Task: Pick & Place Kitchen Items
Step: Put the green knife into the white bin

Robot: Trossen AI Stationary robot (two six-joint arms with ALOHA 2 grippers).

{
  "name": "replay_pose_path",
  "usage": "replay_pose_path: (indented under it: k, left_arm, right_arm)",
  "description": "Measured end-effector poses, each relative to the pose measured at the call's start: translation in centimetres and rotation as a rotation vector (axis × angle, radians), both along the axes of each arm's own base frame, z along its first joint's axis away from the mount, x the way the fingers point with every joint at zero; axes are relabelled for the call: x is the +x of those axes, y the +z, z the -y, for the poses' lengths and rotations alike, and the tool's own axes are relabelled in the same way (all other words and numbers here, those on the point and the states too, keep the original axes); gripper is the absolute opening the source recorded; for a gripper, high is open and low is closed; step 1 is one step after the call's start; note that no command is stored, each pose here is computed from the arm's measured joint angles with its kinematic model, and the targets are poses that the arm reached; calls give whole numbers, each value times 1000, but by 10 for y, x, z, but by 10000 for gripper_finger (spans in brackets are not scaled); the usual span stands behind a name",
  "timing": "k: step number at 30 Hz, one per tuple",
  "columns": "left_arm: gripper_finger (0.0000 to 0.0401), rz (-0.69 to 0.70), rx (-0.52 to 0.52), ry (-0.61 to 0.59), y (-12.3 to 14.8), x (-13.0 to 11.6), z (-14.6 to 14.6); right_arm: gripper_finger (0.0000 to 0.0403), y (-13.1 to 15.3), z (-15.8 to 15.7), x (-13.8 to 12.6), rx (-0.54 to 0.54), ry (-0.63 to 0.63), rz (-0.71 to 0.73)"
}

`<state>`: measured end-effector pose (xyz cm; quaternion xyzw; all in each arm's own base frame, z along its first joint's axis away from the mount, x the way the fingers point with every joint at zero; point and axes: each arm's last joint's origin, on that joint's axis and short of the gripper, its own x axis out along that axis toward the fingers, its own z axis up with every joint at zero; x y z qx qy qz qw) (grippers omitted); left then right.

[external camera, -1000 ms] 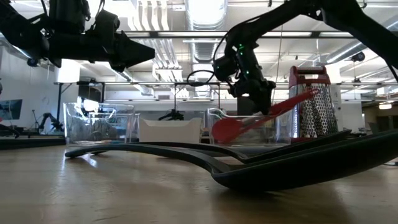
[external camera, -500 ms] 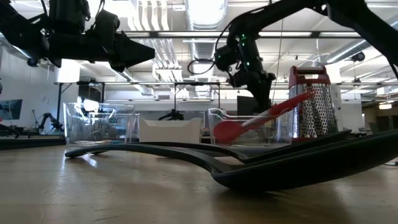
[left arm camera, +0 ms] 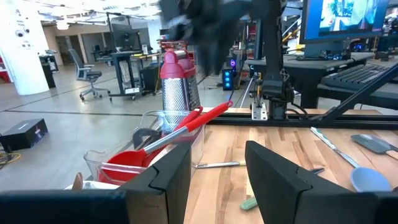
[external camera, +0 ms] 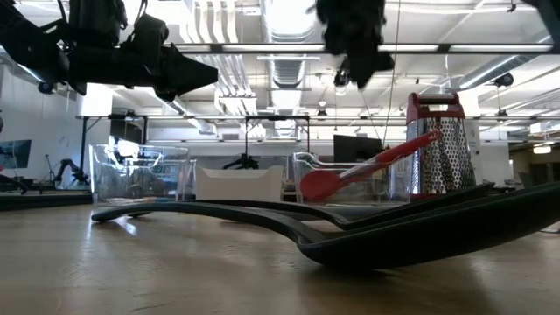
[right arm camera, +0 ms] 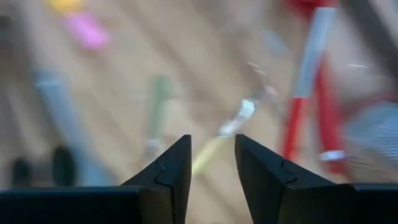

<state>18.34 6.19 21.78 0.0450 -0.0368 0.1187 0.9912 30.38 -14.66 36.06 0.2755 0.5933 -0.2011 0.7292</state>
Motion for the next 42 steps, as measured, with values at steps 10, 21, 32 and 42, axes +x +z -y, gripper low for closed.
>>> replay_pose_path:
  k: [10,21,32,42]
  left_arm:
    - [156,0,0,0,0,0,0]
    - [156,1,-19,-2,0,0,0]
    - [156,-11,-24,-2,-2,0,0]
    - [156,-14,-25,-2,-2,0,0]
  right_arm:
    - [88,65,-76,-27,67,101,334]
    - [65,75,-161,-54,-8,104,329]
    - [63,46,-227,-70,-64,-17,241]
    - [53,-4,-258,-79,-84,-90,77]
